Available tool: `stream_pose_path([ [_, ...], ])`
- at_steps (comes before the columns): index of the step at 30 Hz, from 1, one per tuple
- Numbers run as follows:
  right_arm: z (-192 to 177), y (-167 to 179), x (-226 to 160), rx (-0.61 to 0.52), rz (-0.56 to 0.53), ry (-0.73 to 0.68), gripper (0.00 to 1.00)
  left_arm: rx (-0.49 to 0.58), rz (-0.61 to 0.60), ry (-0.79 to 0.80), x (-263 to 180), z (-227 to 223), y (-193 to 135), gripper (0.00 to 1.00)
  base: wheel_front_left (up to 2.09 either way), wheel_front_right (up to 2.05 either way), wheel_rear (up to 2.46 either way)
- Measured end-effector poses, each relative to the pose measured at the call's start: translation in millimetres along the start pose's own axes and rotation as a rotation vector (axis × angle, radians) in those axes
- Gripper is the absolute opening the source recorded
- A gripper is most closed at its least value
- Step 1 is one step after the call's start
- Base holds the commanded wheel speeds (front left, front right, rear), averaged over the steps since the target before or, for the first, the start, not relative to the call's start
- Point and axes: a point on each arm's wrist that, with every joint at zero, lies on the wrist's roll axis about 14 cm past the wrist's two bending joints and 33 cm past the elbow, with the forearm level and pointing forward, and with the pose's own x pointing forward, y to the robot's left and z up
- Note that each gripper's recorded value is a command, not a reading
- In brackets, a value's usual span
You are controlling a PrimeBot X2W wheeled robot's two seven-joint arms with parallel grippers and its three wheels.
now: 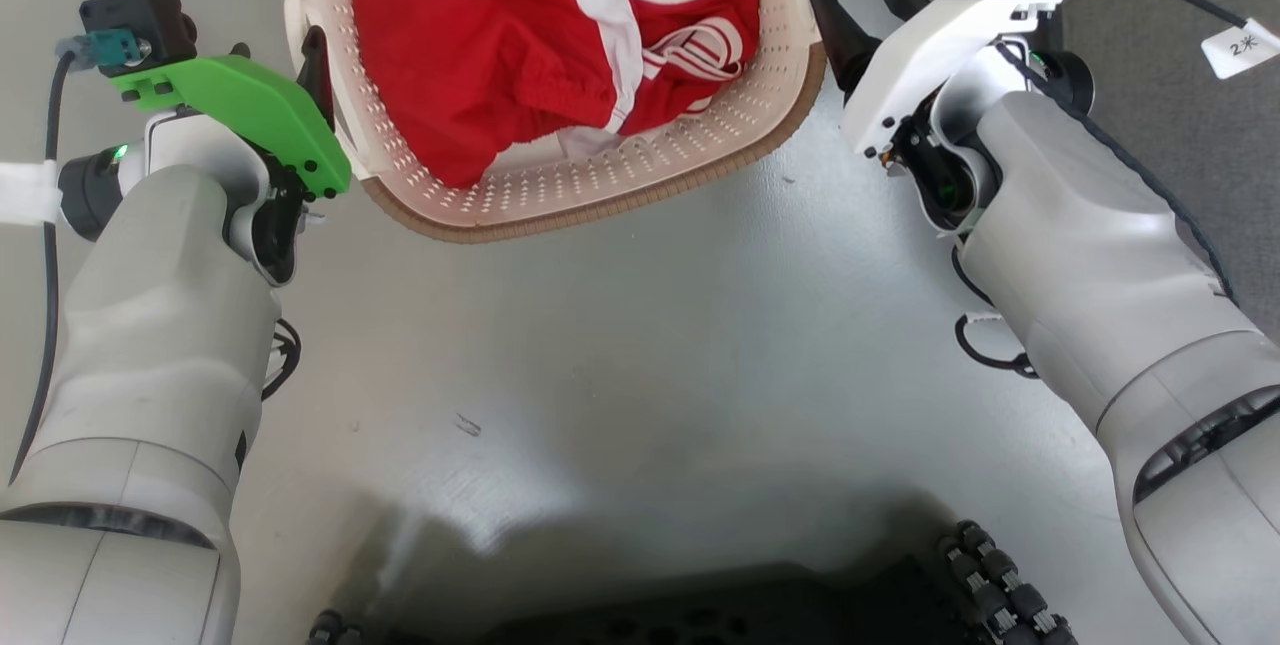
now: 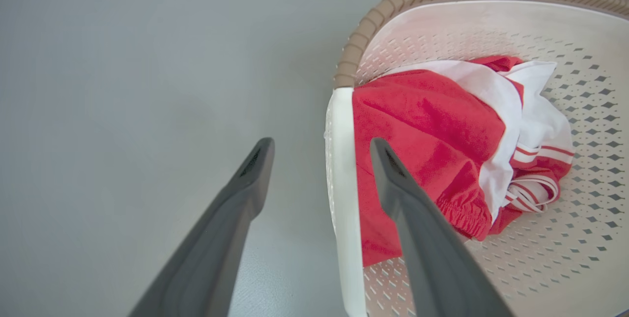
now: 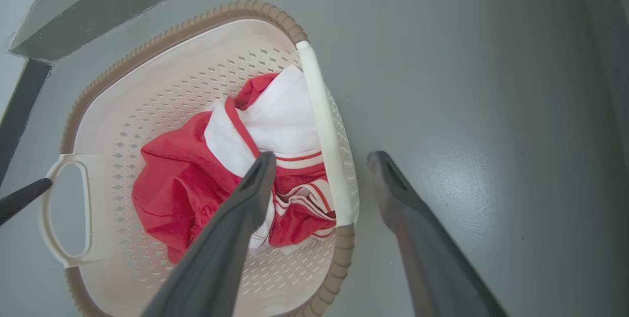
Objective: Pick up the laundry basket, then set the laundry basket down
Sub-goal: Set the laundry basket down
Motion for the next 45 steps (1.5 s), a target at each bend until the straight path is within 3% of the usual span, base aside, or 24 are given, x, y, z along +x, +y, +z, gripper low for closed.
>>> stream_pose_path([
  [13,44,11,-27,-0.024,0.005,-0.158,1.00,-0.002,-0.016,-0.177,-33,39,-11,1.00,0.00,0.00,0.00],
  [23,83,18,-64,-0.073,0.000,-0.267,1.00,0.079,-0.085,-0.334,-72,88,-41,1.00,0.00,0.00,0.00],
  [27,129,32,-84,-0.090,0.027,-0.399,1.00,0.105,-0.118,-0.406,-92,111,-53,1.00,0.00,0.00,0.00],
  [28,151,38,-96,-0.105,0.034,-0.462,1.00,0.123,-0.142,-0.480,-107,134,-61,1.00,0.00,0.00,0.00],
  [32,182,46,-122,-0.140,0.033,-0.567,1.00,0.164,-0.177,-0.654,-145,187,-79,1.00,0.00,0.00,0.00],
  [36,186,56,-144,-0.176,0.036,-0.617,1.00,0.175,-0.185,-0.750,-177,204,-85,1.00,0.00,0.00,0.00],
  [45,184,76,-198,-0.246,0.033,-0.726,1.00,0.203,-0.166,-0.868,-239,195,-88,1.00,0.00,0.00,0.00],
])
